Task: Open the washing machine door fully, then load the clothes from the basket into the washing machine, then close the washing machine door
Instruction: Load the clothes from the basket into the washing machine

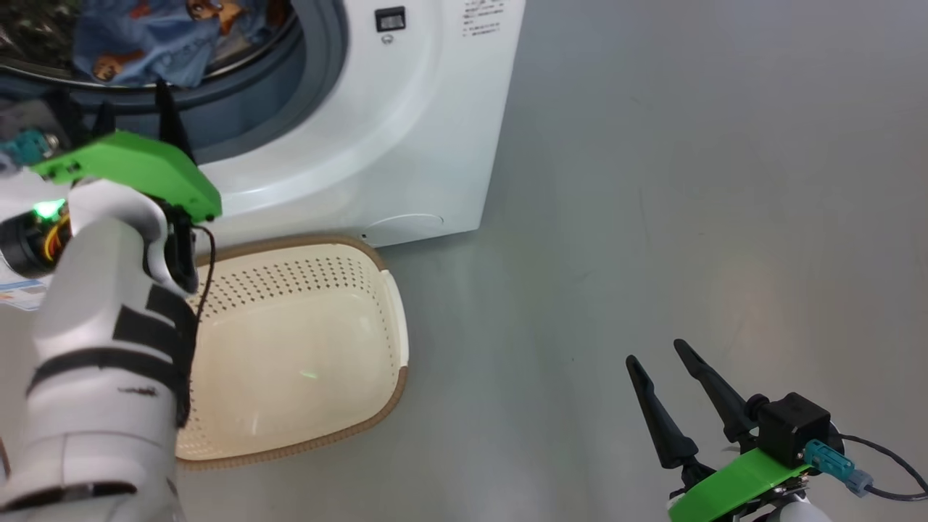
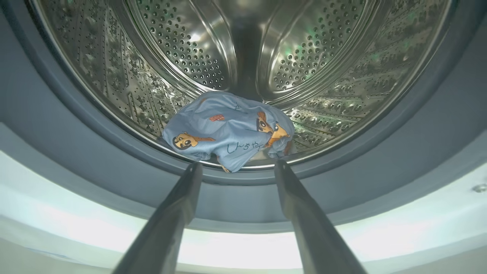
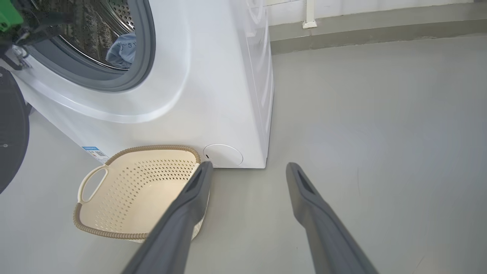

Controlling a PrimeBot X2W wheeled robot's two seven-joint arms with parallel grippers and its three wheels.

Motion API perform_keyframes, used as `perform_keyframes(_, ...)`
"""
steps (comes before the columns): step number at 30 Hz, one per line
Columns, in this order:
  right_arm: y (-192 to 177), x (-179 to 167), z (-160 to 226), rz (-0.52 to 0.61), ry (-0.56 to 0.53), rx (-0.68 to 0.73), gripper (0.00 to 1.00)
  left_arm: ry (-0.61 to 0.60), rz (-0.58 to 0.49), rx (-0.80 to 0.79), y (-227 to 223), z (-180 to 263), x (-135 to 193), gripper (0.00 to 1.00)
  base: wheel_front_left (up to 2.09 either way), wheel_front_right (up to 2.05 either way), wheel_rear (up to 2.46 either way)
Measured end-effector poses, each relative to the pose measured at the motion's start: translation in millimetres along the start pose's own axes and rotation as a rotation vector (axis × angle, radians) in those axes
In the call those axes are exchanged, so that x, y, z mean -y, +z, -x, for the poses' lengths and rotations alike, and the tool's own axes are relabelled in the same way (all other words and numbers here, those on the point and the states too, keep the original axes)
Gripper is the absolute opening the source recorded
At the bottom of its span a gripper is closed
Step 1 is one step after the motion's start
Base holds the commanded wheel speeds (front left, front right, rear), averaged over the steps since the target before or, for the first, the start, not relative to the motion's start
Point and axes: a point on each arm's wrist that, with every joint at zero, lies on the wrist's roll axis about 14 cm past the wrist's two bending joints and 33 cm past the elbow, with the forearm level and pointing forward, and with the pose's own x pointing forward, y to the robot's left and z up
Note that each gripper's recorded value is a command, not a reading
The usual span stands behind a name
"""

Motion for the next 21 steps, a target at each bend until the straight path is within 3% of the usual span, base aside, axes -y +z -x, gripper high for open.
perform_keyframes(21,23,-14,0,0.008,0.044,0.071,1.0,0.001,0.051,0.049,-32,90,-22,1.0,0.0,0.0,0.0)
